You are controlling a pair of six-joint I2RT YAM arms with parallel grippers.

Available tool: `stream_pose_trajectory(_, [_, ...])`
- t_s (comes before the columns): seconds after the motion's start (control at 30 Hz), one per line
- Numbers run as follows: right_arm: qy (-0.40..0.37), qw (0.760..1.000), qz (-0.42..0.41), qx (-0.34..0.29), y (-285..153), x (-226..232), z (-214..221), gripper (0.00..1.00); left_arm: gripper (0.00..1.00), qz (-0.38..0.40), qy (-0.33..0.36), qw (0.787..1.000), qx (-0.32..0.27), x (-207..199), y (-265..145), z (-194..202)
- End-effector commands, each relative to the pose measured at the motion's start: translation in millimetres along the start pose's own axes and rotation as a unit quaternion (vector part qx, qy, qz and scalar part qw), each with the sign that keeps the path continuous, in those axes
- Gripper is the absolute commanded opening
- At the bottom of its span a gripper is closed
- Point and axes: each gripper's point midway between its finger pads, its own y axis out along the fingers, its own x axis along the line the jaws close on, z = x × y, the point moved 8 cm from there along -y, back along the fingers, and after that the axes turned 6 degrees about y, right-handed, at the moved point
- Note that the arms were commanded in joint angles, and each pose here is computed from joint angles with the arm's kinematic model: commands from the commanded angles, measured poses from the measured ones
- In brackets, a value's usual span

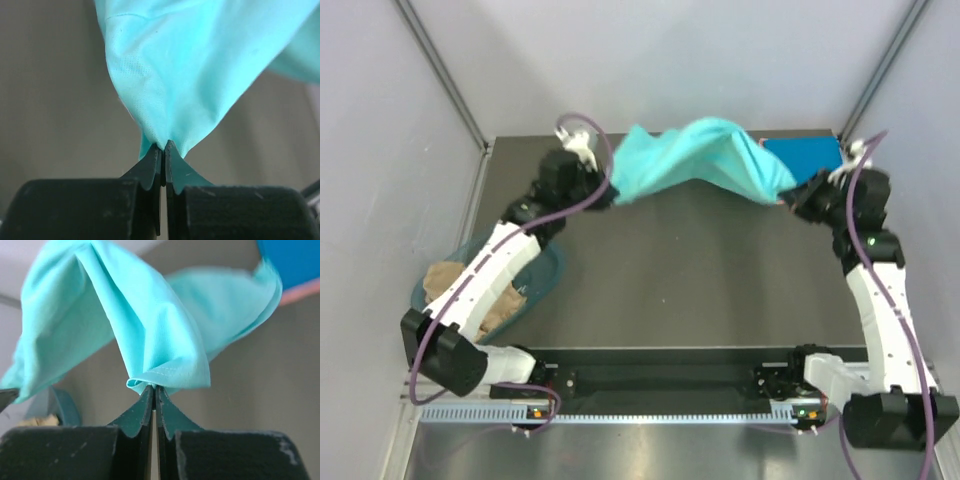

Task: Fold and stack the t-shirts
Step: Flatten the tshirt out

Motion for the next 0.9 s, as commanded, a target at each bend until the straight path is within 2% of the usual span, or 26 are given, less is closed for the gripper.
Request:
stream_pose_trajectory(0.0, [0.01, 0.993, 0.031, 0.11, -5.5, -47.6, 70.5, 0.0, 0.0, -0.032, -0.019, 0.988, 0.149, 8.4, 12.5, 105.9])
stream_pose_trajectory(0.03, [0.007, 0.993, 0.041, 0.112, -12.2, -56.2, 81.7, 0.0, 0.0, -0.057, -0.017, 0.98, 0.189, 16.7, 8.4, 138.7])
stream_pose_trajectory(0.13, [0.031, 0.981, 0.108, 0.156, -21.3, -102.2, 135.3, 0.0, 0.0, -0.108, -0.02, 0.964, 0.243, 27.0, -9.6, 194.1])
stream_pose_trajectory(0.23, [0.058, 0.974, 0.13, 0.175, -28.5, -121.2, 163.9, 0.0, 0.2, -0.133, -0.034, 0.95, 0.28, 38.5, -22.6, 224.5])
stream_pose_trajectory(0.3, [0.07, 0.971, 0.132, 0.185, -34.2, -126.0, 175.6, 0.0, 0.33, -0.136, -0.035, 0.951, 0.277, 39.2, -25.7, 224.6])
stream_pose_trajectory(0.4, [0.08, 0.968, 0.134, 0.197, -42.2, -131.5, 188.5, 0.0, 0.47, -0.136, -0.026, 0.964, 0.225, 35.9, -22.6, 201.5])
stream_pose_trajectory(0.53, [0.078, 0.97, 0.129, 0.192, -48.3, -128.3, 187.5, 0.0, 0.49, -0.116, 0.001, 0.975, 0.188, 30.3, 0.1, 165.6])
stream_pose_trajectory(0.63, [0.074, 0.972, 0.12, 0.187, -49.4, -123.9, 183.5, 0.0, 0.48, -0.08, 0.008, 0.979, 0.188, 29.2, 28.4, 148.3])
stream_pose_trajectory(0.7, [0.07, 0.975, 0.113, 0.179, -50.4, -121.0, 180.2, 0.0, 0.47, -0.041, 0.001, 0.978, 0.205, 29.5, 42.2, 145.1])
stream_pose_trajectory(0.87, [0.065, 0.978, 0.101, 0.173, -51.3, -119.8, 180.4, 0.0, 0.46, -0.008, -0.018, 0.969, 0.247, 63.8, 89.4, 137.1])
